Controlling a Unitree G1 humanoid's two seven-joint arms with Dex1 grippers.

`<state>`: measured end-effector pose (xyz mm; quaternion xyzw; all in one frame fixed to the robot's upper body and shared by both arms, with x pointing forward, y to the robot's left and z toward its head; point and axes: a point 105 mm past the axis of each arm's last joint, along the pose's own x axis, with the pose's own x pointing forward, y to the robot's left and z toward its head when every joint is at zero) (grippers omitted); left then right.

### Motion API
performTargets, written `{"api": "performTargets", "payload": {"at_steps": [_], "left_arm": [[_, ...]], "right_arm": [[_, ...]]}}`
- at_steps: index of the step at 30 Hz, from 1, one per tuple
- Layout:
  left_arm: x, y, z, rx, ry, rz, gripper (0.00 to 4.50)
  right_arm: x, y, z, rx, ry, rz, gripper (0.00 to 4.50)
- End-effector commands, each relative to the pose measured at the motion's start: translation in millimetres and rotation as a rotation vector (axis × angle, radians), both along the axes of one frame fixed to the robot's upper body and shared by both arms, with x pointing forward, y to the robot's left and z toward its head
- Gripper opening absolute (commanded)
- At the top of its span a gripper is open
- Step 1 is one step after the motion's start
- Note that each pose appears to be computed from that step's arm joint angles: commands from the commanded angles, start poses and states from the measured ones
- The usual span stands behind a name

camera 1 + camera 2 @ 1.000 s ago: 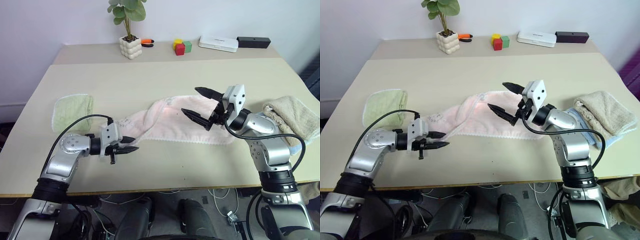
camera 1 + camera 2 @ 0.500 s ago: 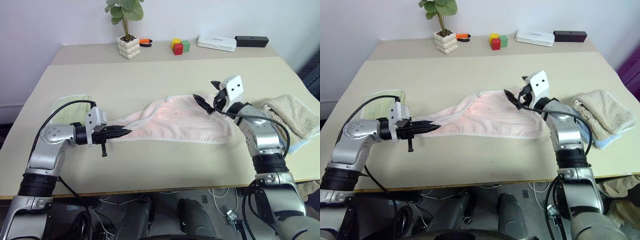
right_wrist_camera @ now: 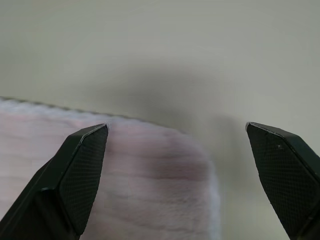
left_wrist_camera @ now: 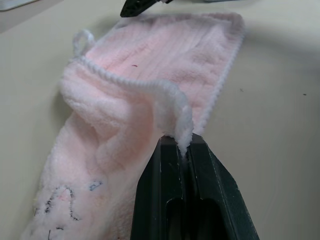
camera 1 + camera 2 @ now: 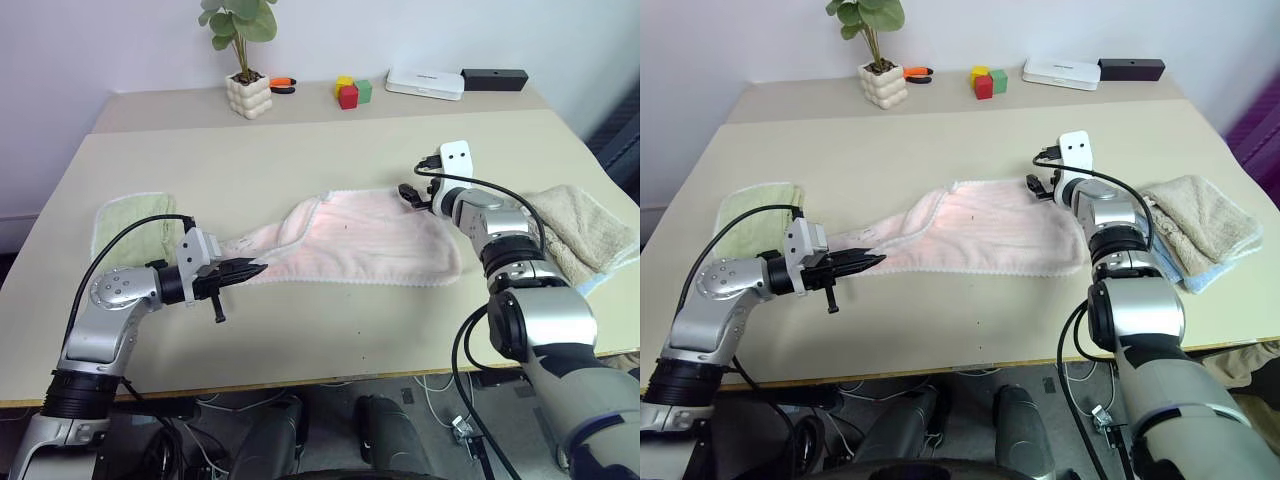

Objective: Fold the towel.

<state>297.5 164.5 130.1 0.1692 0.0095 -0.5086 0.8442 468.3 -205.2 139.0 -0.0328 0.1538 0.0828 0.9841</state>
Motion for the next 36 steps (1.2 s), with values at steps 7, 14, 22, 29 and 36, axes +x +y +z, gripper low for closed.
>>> {"api": "performTargets", "payload": {"at_steps": [7,14,22,29,36], "left_arm": [[-3,-1,10,0.005,-0.04,0.011,0.0],[1,-3,10,0.006,-0.042,0.008,0.0],[48,31,37,-0.057,-0.215,0.269,0.0],[128,74,127,-0.126,-0.497,0.624,0.0],[127,79,210,-0.139,-0.723,0.59,0.0]], "right_arm": [[-4,8,-15,0.026,0.09,0.036,1.59],[0,2,-3,0.021,0.029,0.015,0.07],[0,-8,44,-0.043,-0.229,0.092,0.07],[7,-6,128,-0.034,-0.536,0.004,0.07],[-13,-2,195,0.032,-0.839,0.071,0.07]]}}
